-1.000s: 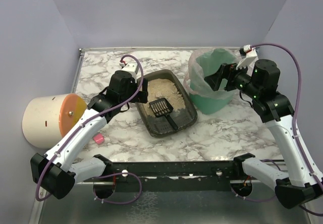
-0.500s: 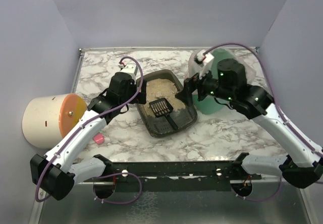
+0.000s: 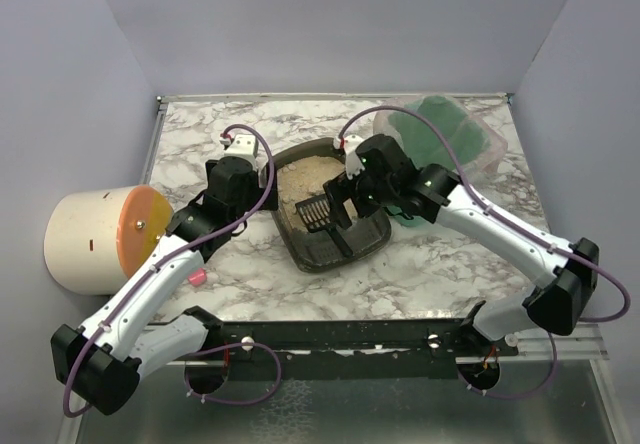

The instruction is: Clean the litter box

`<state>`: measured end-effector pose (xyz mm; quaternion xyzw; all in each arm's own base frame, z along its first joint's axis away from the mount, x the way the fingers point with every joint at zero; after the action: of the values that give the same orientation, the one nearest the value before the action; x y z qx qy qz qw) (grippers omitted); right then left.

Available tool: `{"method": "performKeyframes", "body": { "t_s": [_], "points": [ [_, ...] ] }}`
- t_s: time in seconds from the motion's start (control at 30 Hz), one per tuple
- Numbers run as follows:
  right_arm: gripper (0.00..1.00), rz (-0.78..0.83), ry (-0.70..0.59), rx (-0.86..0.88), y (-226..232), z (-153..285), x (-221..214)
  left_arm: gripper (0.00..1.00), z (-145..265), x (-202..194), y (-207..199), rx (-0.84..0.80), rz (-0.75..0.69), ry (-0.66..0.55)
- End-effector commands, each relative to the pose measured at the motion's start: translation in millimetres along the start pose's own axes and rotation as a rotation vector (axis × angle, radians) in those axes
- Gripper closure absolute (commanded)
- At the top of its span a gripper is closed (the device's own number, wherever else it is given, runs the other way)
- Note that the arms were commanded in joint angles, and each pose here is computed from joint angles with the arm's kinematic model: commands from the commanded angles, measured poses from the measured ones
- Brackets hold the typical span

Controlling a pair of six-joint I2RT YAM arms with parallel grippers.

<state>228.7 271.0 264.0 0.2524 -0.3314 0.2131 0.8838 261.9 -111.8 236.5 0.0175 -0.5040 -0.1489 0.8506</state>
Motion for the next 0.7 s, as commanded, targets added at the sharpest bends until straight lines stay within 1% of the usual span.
{"method": "performKeyframes", "body": {
  "t_s": [0.0,0.13,0.4,0.67],
  "points": [
    [0.09,-0.099,0.091,-0.058,-10.4,-32.0,-29.8,0.02,2.3,3.0,10.4,0.069,0.003,-0.048],
    [0.11,-0.174,0.132,-0.078,-15.5,-56.5,-50.1,0.02,2.7,2.3,13.3,0.087,-0.002,-0.047],
    [0.33,-0.271,0.178,-0.116,-20.6,-103.6,-67.7,0.02,2.0,1.0,13.5,0.089,-0.008,-0.047],
    [0.38,-0.279,0.216,-0.145,-25.7,-127.8,-76.9,0.02,2.9,0.4,14.2,0.091,-0.009,-0.049]
  ]
}}
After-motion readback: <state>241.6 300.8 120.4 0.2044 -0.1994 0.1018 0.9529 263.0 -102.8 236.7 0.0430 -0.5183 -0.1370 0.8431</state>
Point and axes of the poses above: each gripper's point midway between its finger pads, its own z axis back along the fingers, its own y axis along the line the jaws close on, x = y × z, the point moved 4 cm from there along z, back along the fingers, and after that the axes turned 15 degrees about -z, right-handed, at the moved point
